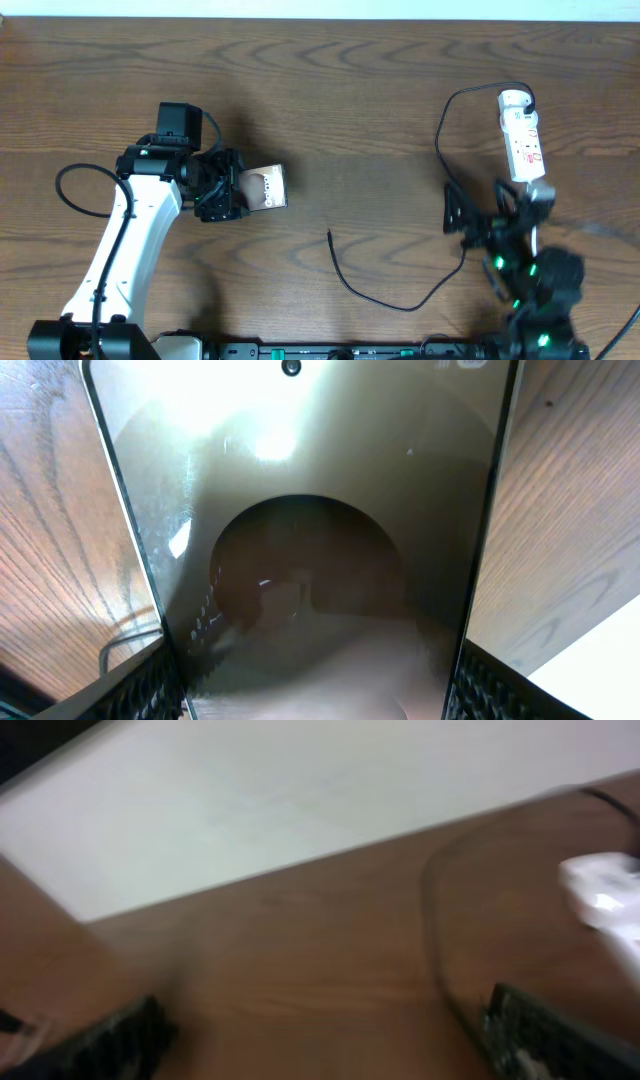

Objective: Plug charger to phone and switch on socket
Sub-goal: 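Swing the right gripper toward the phone held by the left gripper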

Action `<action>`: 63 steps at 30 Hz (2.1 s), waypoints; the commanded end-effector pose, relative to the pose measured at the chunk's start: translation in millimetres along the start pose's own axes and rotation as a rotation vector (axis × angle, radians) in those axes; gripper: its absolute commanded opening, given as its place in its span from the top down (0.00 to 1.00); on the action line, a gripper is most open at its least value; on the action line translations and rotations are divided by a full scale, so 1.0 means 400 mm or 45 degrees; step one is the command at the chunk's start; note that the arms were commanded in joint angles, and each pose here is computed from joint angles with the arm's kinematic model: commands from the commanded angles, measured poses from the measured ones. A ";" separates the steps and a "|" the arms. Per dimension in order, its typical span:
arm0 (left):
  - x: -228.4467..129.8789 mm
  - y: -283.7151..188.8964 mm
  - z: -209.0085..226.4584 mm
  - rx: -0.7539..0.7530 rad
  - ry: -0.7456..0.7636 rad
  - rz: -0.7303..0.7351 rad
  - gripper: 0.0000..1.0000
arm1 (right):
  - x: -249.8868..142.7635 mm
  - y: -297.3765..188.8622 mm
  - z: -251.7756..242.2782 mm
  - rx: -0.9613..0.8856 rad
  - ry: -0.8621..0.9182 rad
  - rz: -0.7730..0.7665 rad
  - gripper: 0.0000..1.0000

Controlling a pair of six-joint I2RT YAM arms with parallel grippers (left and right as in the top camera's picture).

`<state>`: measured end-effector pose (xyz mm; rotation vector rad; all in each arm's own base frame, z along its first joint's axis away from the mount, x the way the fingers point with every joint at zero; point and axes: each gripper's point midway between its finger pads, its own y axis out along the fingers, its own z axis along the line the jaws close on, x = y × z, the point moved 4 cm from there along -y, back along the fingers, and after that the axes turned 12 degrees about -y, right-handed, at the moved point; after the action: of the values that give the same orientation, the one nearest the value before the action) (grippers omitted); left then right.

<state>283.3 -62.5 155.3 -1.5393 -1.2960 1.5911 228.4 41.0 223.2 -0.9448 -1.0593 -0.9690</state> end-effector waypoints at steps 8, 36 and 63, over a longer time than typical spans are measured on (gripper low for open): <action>-0.016 -0.032 -0.020 -0.064 0.018 0.004 0.93 | 0.139 0.211 0.224 1.199 0.331 0.564 0.01; -0.005 -0.033 -0.023 -0.080 -0.028 -0.039 0.93 | -0.196 0.438 0.527 1.307 0.631 1.077 0.03; -0.069 -0.015 -0.018 -0.093 -0.065 0.012 0.93 | -0.245 0.386 0.654 1.345 0.546 1.131 0.09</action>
<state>287.9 -81.1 156.7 -1.5179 -1.3546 1.6141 288.7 342.1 158.4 -0.2151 -0.5090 0.1777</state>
